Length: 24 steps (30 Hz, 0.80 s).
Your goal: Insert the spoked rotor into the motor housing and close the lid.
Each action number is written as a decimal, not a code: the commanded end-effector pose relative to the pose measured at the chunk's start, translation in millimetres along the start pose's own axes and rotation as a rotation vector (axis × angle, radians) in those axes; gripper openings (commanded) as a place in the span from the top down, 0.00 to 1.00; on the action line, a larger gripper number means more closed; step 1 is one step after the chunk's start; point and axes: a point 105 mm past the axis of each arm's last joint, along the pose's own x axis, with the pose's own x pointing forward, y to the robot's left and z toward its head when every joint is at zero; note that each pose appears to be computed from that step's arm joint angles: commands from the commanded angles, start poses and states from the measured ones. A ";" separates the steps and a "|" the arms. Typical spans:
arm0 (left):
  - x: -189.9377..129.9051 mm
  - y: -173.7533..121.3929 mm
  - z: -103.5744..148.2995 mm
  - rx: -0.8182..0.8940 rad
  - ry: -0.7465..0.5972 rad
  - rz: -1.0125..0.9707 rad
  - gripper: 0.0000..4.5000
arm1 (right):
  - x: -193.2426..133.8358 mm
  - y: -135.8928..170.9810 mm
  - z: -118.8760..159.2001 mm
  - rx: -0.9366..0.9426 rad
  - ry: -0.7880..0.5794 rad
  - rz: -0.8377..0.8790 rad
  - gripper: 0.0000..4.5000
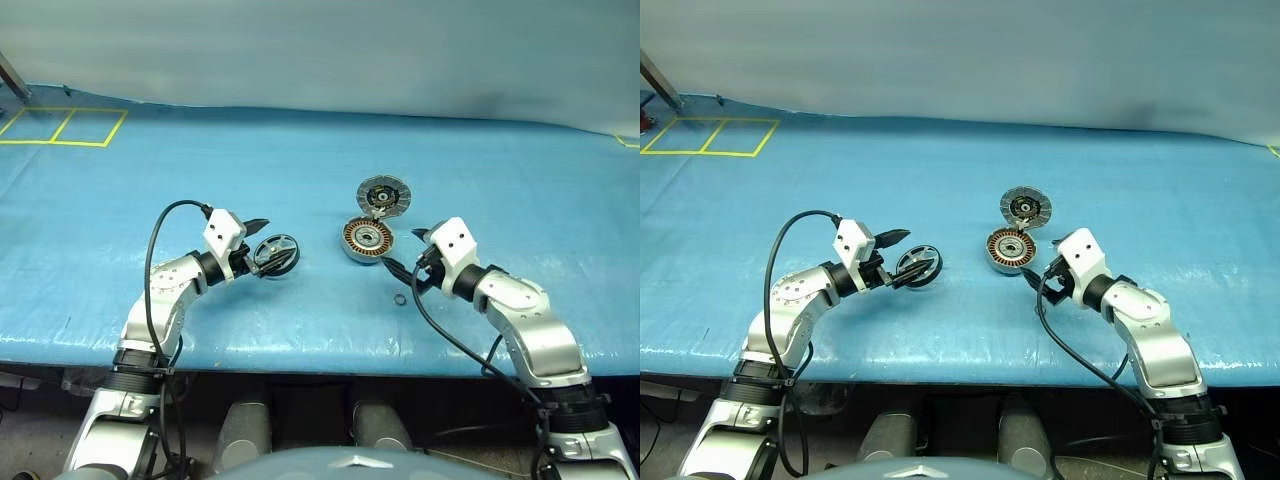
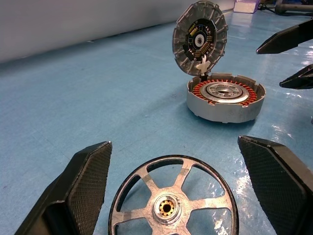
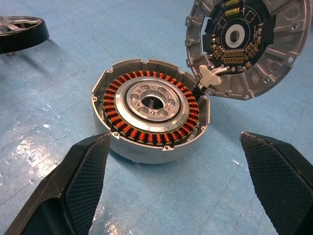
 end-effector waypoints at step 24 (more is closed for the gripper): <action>0.2 -2.8 15.1 0.038 -0.038 -0.029 0.00 | 0.2 0.2 11.8 -0.024 -0.023 0.027 0.01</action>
